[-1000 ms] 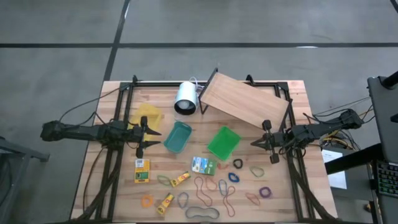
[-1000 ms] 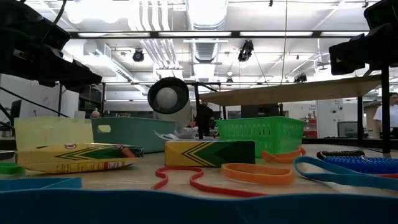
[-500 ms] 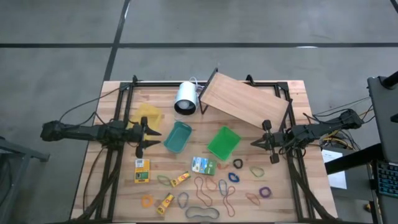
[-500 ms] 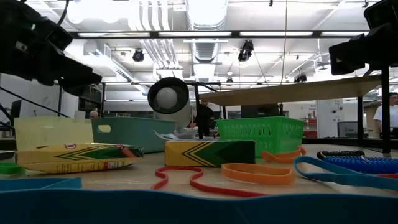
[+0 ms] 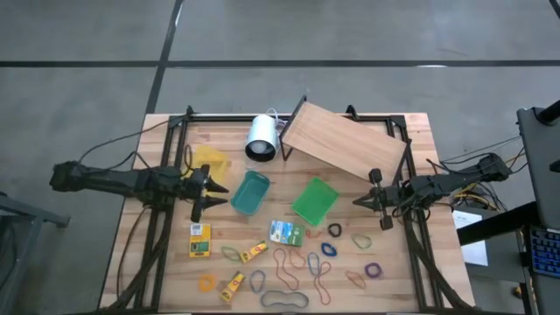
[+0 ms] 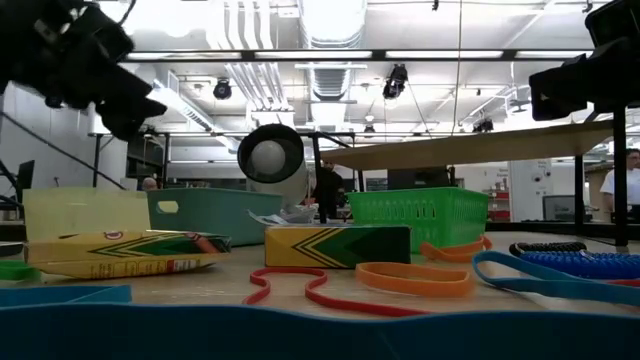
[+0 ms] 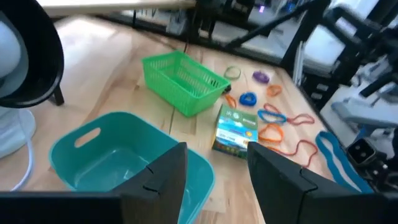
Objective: Pick & Place Office Desk Supplies
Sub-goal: Put the left green rubber band into the green bin
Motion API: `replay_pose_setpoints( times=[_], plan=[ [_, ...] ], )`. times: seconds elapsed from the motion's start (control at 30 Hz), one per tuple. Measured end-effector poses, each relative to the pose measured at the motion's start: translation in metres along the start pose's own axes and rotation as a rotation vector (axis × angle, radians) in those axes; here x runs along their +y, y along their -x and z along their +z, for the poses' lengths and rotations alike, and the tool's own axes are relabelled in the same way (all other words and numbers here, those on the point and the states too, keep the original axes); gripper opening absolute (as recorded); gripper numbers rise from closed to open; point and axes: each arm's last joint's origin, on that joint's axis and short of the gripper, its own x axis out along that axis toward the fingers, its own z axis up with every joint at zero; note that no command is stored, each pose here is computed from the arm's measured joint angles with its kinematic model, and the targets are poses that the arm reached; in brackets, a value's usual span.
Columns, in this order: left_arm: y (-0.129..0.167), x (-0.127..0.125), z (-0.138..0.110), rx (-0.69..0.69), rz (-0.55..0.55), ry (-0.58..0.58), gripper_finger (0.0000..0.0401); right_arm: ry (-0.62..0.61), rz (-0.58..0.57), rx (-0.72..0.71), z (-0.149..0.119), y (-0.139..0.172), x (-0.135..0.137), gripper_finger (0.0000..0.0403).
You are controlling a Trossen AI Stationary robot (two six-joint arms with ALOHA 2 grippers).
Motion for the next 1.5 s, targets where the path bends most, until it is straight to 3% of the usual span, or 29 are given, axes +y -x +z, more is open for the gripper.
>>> replay_pose_setpoints(
  times=[0.27, 0.5, 0.73, 0.97, 1.27, 1.5],
  plan=[
    [-0.027, -0.009, 0.035, 0.235, 0.061, -0.004, 0.0173, 0.0, 0.0, 0.0, 0.0, 0.0, 0.0, 0.0008],
    [-0.062, -0.016, 0.05, 0.322, 0.069, -0.016, 0.0173, 0.0, 0.0, 0.0, 0.0, 0.0, 0.0, 0.0008],
    [-0.074, -0.019, 0.047, 0.421, 0.073, -0.001, 0.0173, 0.0, 0.0, 0.0, 0.0, 0.0, 0.0, 0.0008],
    [-0.072, -0.022, 0.046, 0.427, 0.064, 0.227, 0.0173, 0.0, 0.0, 0.0, 0.0, 0.0, 0.0, 0.0008],
    [-0.069, -0.034, 0.038, 0.492, 0.018, 0.141, 0.0173, 0.0, 0.0, 0.0, 0.0, 0.0, 0.0, 0.0008],
    [-0.068, -0.044, 0.035, 0.495, -0.012, 0.15, 0.0173, 0.0, 0.0, 0.0, 0.0, 0.0, 0.0, 0.0008]
  ],
)
